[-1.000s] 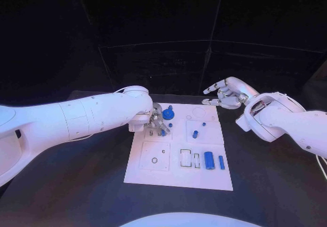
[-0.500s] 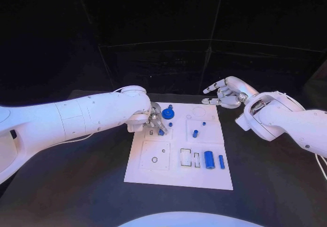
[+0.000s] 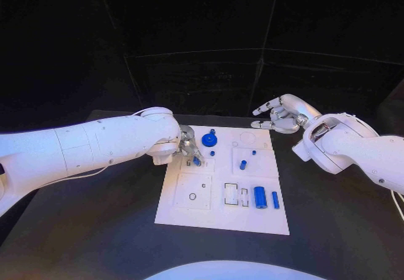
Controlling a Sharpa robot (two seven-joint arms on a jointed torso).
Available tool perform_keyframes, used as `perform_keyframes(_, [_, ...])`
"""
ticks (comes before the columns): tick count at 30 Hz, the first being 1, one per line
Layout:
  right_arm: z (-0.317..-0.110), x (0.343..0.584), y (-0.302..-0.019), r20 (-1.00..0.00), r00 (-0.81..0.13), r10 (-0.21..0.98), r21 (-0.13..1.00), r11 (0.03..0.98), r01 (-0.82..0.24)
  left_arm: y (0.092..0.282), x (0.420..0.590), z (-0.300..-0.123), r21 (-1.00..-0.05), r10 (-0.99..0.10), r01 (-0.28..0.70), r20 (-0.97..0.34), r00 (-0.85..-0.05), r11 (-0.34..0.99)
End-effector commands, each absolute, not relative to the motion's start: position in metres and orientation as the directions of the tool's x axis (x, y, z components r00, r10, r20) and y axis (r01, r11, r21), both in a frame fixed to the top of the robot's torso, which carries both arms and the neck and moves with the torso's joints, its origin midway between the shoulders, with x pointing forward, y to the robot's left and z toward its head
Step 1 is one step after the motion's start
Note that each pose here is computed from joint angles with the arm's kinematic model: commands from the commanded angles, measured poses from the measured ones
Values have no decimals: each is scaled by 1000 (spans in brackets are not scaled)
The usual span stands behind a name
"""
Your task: Assemble the parts on the task board
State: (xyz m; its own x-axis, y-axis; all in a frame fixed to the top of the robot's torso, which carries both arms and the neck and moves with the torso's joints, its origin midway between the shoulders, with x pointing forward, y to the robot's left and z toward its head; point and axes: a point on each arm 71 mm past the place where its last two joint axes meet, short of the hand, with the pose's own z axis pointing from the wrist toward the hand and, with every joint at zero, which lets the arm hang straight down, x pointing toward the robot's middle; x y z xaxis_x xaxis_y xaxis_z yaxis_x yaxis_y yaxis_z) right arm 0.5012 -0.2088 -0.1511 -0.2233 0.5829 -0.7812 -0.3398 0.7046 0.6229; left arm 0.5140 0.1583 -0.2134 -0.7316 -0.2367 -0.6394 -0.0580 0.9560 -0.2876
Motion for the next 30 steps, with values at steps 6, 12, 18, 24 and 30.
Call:
perform_keyframes(6, [-150,502,-208,-778,-227,586,627,698,-347,163,511,-213,-351,-334,-111,-677,-656,930])
perform_keyframes(12, [-150,502,-207,-777,-229,586,628,697,-347,163,508,-219,-359,-347,-117,-689,-636,926])
perform_keyframes(18, [-150,502,-207,-777,-230,586,628,697,-347,162,506,-224,-354,-344,-114,-699,-628,928])
perform_keyframes(24, [-151,503,-207,-777,-232,586,629,697,-346,162,504,-228,-340,-328,-106,-704,-631,934])
perform_keyframes(30, [-151,503,-206,-776,-233,586,629,696,-346,162,503,-230,-327,-310,-97,-702,-641,940])
